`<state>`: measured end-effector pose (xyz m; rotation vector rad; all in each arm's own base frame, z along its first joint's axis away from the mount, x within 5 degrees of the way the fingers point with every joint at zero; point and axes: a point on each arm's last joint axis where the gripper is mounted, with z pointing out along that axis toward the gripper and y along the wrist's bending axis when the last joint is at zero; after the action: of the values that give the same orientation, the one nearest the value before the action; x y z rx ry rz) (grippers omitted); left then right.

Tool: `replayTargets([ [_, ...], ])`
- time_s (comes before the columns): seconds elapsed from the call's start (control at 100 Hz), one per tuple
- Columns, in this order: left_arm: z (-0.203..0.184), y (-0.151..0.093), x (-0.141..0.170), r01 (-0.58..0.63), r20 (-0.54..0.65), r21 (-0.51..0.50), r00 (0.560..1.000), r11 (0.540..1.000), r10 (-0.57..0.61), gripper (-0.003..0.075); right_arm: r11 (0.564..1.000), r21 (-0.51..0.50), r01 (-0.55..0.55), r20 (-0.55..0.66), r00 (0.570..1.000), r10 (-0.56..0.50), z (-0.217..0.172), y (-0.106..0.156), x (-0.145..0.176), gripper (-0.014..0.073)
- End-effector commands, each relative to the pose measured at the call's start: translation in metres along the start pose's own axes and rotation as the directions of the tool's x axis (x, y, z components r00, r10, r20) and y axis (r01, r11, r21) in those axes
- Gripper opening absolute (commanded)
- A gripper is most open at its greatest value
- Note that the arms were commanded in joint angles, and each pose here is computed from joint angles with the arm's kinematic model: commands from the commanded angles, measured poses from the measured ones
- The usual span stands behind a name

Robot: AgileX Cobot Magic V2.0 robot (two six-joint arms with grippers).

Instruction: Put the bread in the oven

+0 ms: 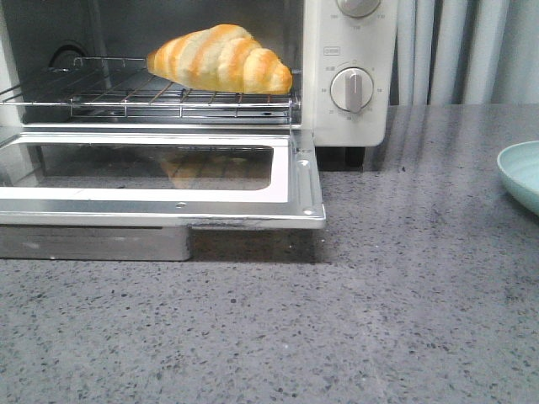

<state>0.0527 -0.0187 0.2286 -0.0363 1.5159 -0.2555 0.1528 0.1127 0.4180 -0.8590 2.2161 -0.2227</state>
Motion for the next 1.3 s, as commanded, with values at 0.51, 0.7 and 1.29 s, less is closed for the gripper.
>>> replayTargets([
  [0.51, 0.000, 0.000, -0.010, 0.029, 0.033, -0.016, 0.999, 0.999, -0.028, -0.0021, 0.966, 0.011, -0.260, 0.196, 0.948, 0.253, -0.005, -0.003, 0.090, -0.0071],
  [0.7, 0.000, 0.000, -0.010, 0.029, 0.033, -0.016, 0.999, 0.999, -0.028, -0.0021, 0.939, -0.072, -0.338, 0.335, 0.878, 0.342, 0.013, 0.010, 0.128, -0.0071],
  [1.29, 0.000, 0.000, -0.010, 0.029, 0.033, -0.016, 0.999, 0.999, -0.028, -0.0021, 0.820, -0.053, -0.570, 0.510, 0.690, 0.513, 0.057, 0.039, 0.216, -0.0071],
])
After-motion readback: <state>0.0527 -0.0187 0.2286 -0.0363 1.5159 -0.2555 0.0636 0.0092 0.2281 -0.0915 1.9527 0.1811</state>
